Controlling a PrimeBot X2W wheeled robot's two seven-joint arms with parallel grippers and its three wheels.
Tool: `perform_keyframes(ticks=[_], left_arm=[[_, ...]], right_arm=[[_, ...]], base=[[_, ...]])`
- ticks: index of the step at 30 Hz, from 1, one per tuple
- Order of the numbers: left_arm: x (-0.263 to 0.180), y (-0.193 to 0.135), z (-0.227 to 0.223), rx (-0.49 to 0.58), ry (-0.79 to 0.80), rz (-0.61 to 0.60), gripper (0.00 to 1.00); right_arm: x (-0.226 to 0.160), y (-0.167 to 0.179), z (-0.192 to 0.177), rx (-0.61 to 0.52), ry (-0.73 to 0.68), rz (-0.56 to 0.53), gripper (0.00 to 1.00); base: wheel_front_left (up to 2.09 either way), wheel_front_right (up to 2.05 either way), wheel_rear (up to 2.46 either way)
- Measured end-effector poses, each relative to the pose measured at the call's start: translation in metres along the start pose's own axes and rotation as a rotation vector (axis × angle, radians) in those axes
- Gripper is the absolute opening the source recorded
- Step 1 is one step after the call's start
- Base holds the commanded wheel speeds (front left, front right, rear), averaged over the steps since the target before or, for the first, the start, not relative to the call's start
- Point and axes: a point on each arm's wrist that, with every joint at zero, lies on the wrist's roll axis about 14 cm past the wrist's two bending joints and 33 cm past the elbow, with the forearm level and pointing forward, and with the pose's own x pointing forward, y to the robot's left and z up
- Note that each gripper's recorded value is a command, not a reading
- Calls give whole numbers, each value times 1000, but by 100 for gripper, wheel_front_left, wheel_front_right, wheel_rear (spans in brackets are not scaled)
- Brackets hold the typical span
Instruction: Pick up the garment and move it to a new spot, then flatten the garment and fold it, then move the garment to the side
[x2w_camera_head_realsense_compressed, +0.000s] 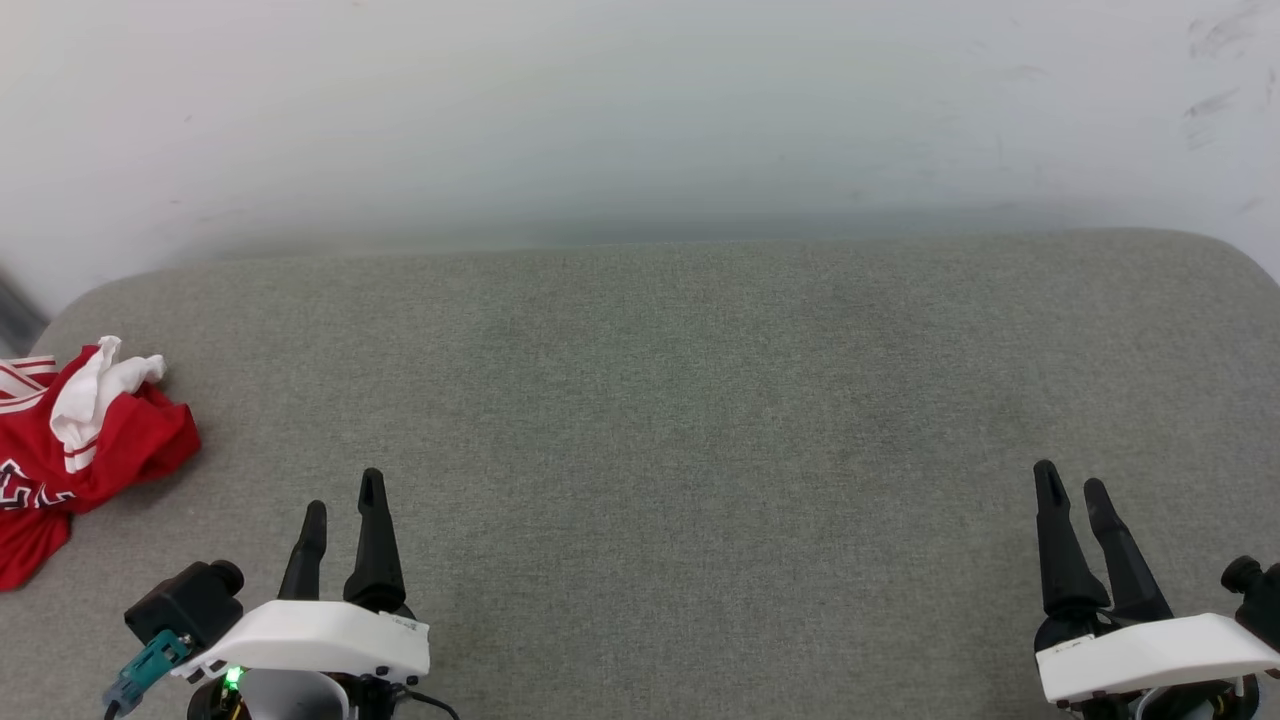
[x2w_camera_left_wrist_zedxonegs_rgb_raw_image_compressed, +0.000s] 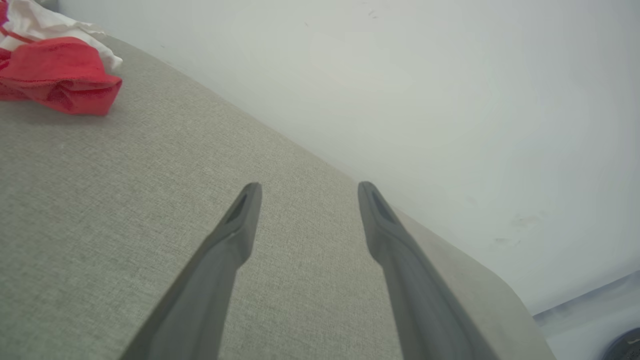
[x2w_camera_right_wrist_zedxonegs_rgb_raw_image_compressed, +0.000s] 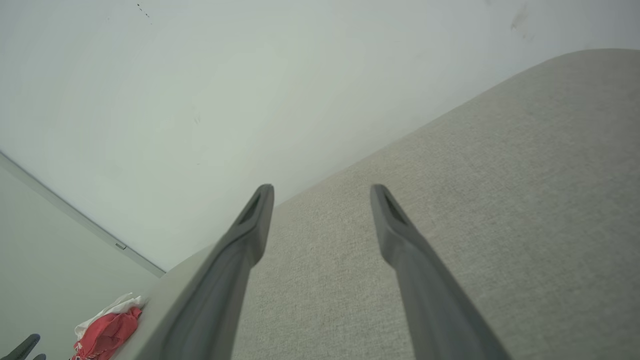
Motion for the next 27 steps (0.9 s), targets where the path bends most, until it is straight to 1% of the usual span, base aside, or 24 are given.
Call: perform_keyframes(ticks=[12,27], left_arm=[[-3,-12,8,135,-53,-45,100],[-8,-27,18,266,-124,-98,100]], right_arm=[[-1,9,4,-143,-24,37,100],[-2,22,9,-291,-57,85,100]], base=[[0,0,0],[0,0,0]])
